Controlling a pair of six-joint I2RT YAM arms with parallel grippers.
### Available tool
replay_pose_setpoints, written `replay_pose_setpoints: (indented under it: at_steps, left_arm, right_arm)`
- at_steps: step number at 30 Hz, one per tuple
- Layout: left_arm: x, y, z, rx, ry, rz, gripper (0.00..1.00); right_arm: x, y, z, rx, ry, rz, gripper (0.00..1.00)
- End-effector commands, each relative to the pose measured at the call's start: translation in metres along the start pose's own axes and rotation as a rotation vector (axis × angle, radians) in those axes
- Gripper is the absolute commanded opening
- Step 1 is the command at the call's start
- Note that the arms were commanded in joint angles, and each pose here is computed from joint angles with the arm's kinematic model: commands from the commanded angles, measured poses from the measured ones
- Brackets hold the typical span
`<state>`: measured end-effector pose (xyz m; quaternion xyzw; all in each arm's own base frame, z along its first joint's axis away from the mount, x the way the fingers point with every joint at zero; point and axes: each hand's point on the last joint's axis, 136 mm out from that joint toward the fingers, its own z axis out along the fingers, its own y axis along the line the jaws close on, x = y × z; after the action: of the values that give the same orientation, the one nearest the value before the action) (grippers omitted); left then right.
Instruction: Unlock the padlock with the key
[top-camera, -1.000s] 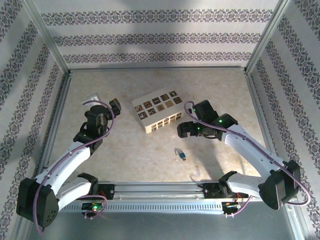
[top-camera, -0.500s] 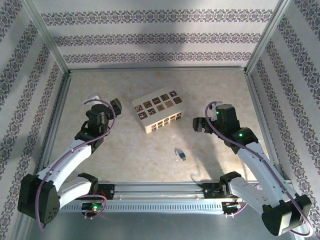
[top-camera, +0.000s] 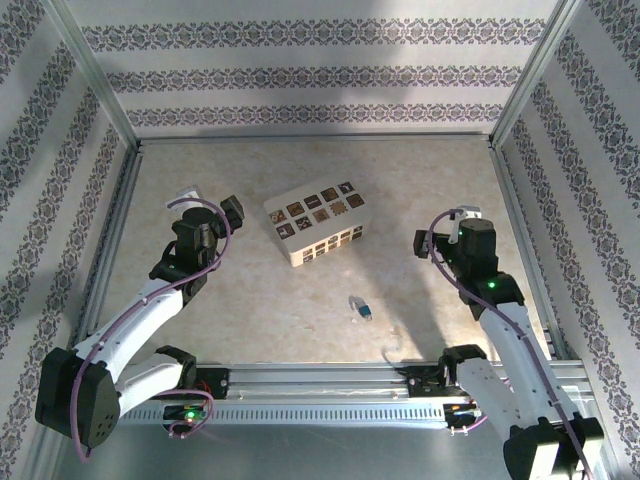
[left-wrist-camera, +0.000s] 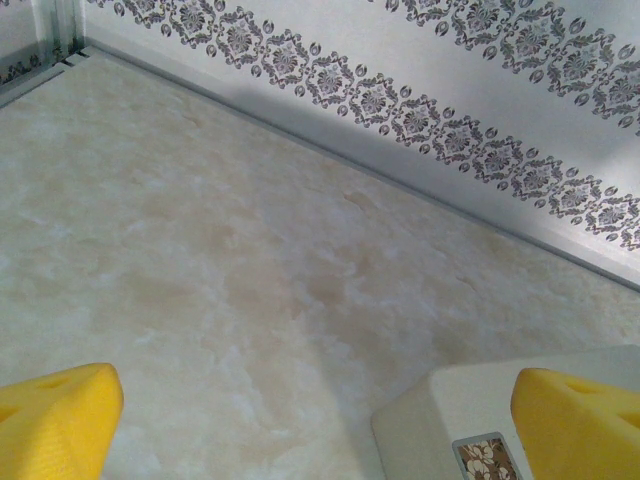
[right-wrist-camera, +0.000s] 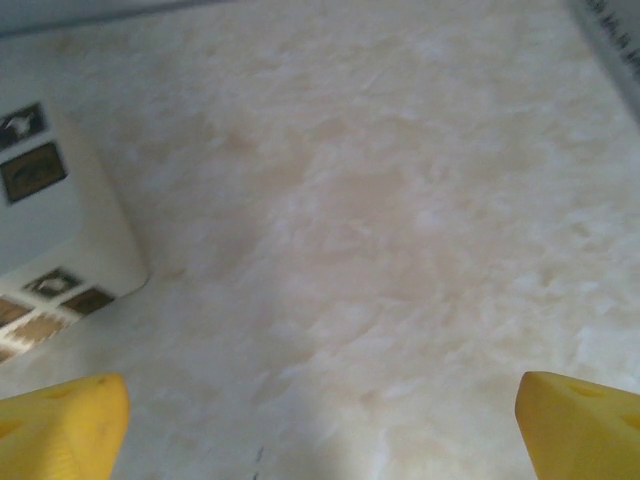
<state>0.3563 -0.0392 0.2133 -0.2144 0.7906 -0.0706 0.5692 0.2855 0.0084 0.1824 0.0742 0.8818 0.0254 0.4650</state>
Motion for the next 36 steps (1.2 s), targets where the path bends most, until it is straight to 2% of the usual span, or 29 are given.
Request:
replay_pose_setpoints:
  at_steps: [1, 5, 11, 18, 20, 33, 36]
  left_arm:
    - [-0.013, 0.001, 0.001, -0.008, -0.024, -0.019, 0.99]
    - [-0.014, 0.001, 0.000, -0.009, -0.016, -0.012, 0.99]
    - [-0.013, 0.004, -0.002, -0.016, -0.006, -0.002, 0.99]
    - [-0.012, 0.005, -0.002, -0.015, 0.000, -0.008, 0.99]
    - [-0.013, 0.005, -0.002, -0.014, 0.001, -0.007, 0.99]
    - [-0.005, 0.012, 0.001, -0.032, 0.022, 0.001, 0.99]
    - [-0.003, 0.016, 0.001, -0.045, 0.028, 0.011, 0.99]
  right_arm:
    - [-0.028, -0.021, -0.001, 0.094, -0.187, 0.001, 0.98]
    - [-0.035, -0.031, 0.001, 0.122, -0.268, -0.007, 0.98]
    - [-0.028, -0.048, 0.016, 0.157, -0.246, -0.010, 0.98]
    - [-0.028, -0.063, 0.029, 0.181, -0.349, 0.049, 0.98]
    - [-0.015, -0.065, 0.037, 0.176, -0.324, 0.047, 0.98]
    - [-0.006, -0.057, 0.079, 0.068, -0.398, 0.057, 0.98]
    - [-0.007, -0.046, 0.090, -0.009, -0.405, 0.063, 0.98]
